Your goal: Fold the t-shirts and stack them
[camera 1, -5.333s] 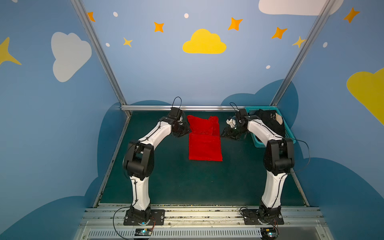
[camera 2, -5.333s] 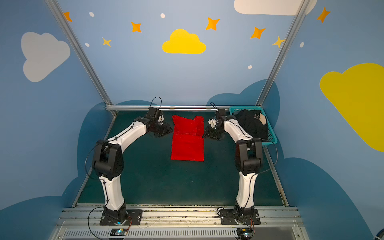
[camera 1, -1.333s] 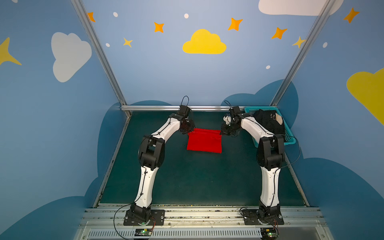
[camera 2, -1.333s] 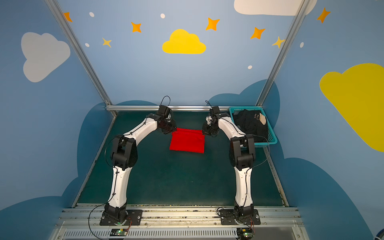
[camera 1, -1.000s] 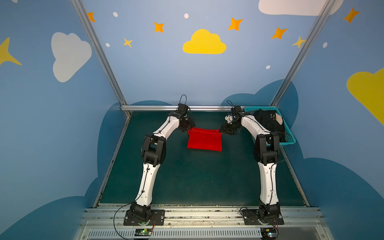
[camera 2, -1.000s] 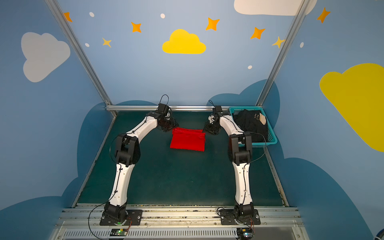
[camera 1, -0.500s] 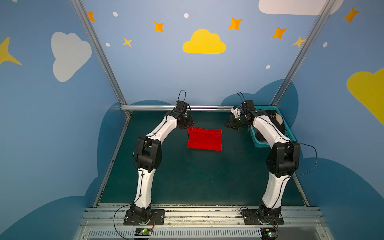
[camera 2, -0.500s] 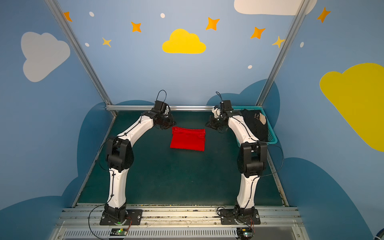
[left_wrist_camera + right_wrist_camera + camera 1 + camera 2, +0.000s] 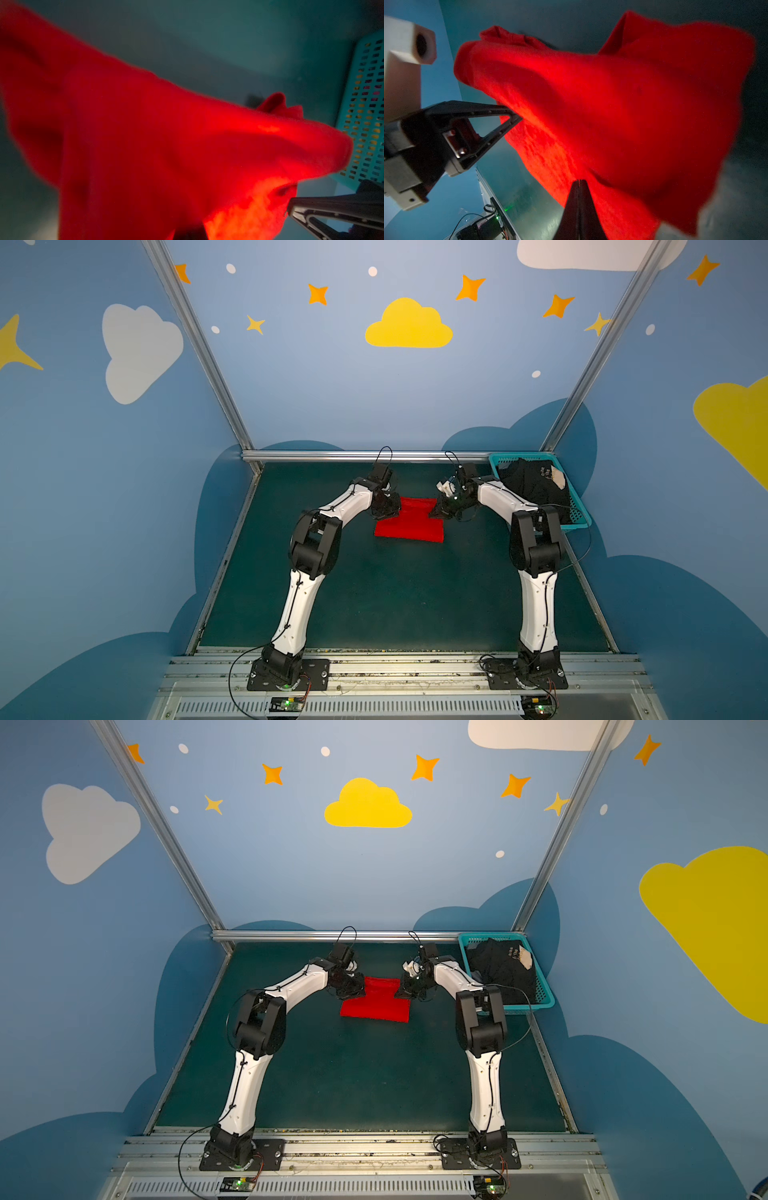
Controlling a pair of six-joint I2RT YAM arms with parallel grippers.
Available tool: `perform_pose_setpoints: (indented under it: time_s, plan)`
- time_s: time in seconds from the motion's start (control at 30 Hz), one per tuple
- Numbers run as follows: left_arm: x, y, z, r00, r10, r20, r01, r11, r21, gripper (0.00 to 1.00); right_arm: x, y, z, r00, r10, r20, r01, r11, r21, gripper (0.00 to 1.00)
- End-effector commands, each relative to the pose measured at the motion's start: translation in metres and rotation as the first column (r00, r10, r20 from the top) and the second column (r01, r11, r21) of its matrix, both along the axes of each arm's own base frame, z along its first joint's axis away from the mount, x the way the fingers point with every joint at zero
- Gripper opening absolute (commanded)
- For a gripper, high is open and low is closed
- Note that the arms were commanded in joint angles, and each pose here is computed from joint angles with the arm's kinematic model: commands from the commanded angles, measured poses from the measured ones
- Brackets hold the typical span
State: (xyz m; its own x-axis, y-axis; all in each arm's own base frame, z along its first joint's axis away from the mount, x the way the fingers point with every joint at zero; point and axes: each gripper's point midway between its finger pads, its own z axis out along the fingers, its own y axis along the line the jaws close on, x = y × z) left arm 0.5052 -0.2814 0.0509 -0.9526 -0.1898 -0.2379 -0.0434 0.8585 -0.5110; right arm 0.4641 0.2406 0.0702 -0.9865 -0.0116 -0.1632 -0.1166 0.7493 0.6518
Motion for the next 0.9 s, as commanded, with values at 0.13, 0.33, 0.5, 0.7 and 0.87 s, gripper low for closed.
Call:
perform_pose_setpoints:
  time_s: [0.13, 0.33, 0.5, 0.7, 0.87]
  plan:
    - [0.054, -0.004, 0.015, 0.994, -0.021, 0.108, 0.029, 0.997, -0.072, 0.05, 0.048, 0.006, 0.005, 0.999, -0.025, 0.035, 0.022, 0.996, 0.086, 0.00]
    - [0.089, -0.003, 0.007, 0.993, 0.027, 0.119, -0.005, 0.985, -0.175, 0.05, 0.084, 0.007, -0.007, 0.997, -0.070, 0.021, 0.066, 0.986, 0.154, 0.00]
    - [0.107, 0.001, -0.007, 0.992, 0.078, 0.099, -0.052, 0.970, -0.239, 0.06, 0.104, 0.000, -0.018, 0.992, -0.128, -0.001, 0.126, 0.971, 0.205, 0.05]
    - [0.118, 0.012, -0.003, 0.988, 0.125, 0.091, -0.094, 0.954, -0.284, 0.06, 0.111, -0.011, -0.011, 0.988, -0.152, -0.008, 0.149, 0.959, 0.243, 0.16]
    - [0.122, 0.017, 0.047, 0.976, 0.120, 0.180, -0.065, 0.955, -0.289, 0.09, 0.108, -0.022, 0.034, 0.987, -0.145, 0.064, 0.126, 0.963, 0.238, 0.27]
